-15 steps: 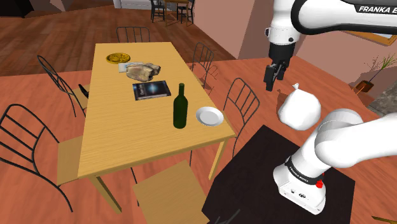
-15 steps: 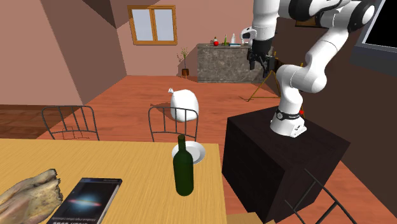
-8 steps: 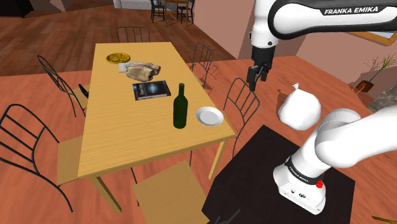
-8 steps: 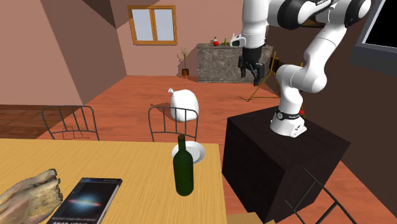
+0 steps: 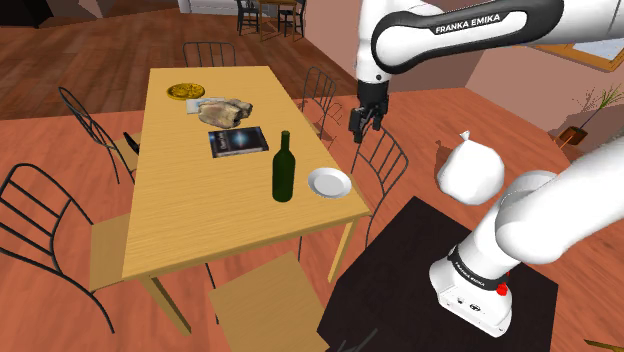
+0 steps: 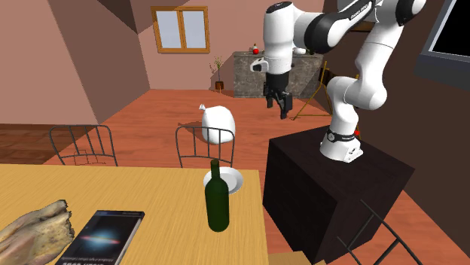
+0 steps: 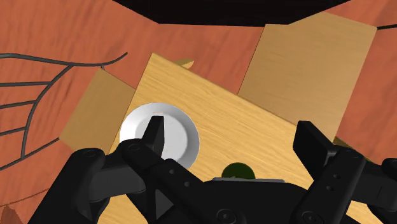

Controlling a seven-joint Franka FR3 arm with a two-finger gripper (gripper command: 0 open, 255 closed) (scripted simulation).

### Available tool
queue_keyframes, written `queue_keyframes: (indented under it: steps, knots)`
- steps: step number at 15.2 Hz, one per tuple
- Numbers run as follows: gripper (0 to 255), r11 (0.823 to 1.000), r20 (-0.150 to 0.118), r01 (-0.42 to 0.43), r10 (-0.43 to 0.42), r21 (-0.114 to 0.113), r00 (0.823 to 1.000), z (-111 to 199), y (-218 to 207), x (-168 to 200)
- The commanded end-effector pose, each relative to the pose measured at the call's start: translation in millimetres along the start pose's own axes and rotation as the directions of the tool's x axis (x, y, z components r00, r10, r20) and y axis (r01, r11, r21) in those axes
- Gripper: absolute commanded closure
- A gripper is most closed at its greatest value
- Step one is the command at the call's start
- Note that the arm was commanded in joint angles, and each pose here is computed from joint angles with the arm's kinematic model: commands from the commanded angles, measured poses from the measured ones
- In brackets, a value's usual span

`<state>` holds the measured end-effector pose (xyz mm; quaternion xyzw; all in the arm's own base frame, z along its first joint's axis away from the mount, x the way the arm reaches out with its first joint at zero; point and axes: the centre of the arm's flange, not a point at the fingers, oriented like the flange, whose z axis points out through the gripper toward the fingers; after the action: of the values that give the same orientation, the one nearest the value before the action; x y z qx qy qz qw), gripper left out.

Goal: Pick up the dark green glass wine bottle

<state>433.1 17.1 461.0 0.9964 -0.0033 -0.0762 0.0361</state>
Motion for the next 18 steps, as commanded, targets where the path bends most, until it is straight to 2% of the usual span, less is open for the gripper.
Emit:
queue_keyframes:
  steps: [1, 18]
  knots:
    - [0, 1.000, -0.012, 0.001, 0.000, 0.010, 1.000, 4, -4, 25]
    - [0, 0.995, -0.098, 0.012, -0.003, 0.095, 0.995, 46, -43, 226]
